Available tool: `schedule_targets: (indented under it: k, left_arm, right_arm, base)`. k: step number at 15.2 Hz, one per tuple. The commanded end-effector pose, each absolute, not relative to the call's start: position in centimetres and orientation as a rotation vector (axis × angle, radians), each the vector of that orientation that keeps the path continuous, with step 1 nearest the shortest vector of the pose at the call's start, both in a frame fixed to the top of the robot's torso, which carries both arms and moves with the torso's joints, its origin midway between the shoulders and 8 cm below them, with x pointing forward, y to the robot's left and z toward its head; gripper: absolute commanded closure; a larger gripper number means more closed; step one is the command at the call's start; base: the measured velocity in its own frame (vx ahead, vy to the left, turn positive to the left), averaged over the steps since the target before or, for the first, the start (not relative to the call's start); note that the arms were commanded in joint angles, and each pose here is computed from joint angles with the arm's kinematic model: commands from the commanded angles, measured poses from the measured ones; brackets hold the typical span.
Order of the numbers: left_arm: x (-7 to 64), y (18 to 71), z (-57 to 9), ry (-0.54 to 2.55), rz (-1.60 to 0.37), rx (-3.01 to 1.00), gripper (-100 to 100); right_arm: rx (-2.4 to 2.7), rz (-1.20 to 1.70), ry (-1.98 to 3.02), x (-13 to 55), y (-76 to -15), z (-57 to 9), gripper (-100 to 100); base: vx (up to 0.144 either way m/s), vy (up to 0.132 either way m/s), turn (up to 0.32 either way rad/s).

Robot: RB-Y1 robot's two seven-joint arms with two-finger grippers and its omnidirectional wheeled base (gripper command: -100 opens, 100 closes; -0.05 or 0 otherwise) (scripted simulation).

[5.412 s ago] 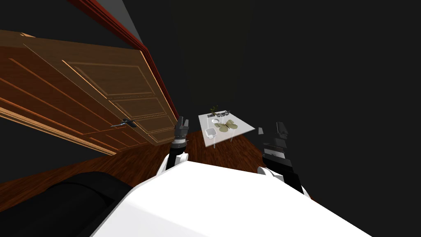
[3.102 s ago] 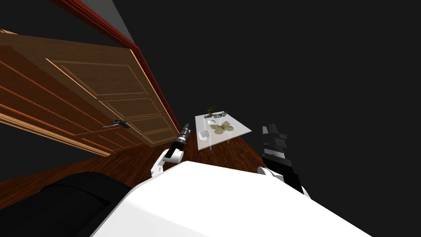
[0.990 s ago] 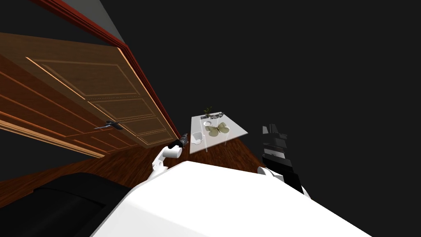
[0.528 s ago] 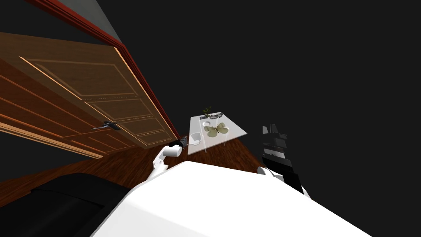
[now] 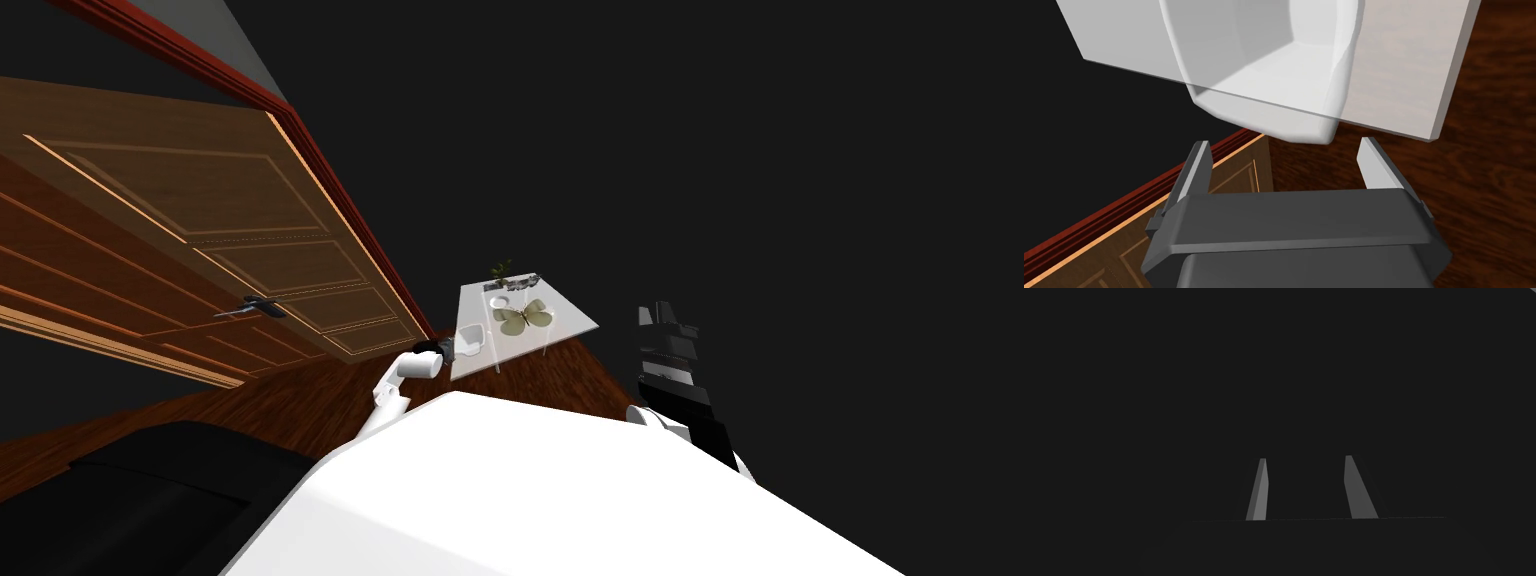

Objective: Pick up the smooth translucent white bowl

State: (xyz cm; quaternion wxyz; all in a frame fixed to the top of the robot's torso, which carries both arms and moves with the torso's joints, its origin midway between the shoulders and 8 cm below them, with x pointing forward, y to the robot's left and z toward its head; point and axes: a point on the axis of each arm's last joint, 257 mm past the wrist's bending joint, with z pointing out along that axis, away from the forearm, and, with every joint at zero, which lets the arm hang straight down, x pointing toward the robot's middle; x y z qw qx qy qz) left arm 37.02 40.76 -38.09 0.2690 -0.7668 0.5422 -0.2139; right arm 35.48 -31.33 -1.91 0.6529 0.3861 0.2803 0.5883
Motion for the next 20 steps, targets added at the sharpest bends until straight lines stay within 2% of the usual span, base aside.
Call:
schedule_targets:
  k: [1, 16, 20]
  left_arm:
    - [36.3, 40.9, -38.9, 1.473, -0.542, -2.116, -100]
    - [32.6, 40.1, -42.0, 1.515, -0.385, -2.359, -100]
    - [33.0, 40.1, -43.2, 1.509, -0.398, -2.349, -100]
  right_arm:
    - [0.876, 1.335, 0.636, 35.5, -31.3, -1.9, 0]
    - [0.876, 1.335, 0.636, 35.5, -31.3, -1.9, 0]
    - [0.876, 1.335, 0.636, 35.5, -31.3, -1.9, 0]
  base:
    - [0.052, -0.06, -0.005]
    - [0.049, -0.044, -0.008]
    - [0.014, -0.002, -0.006]
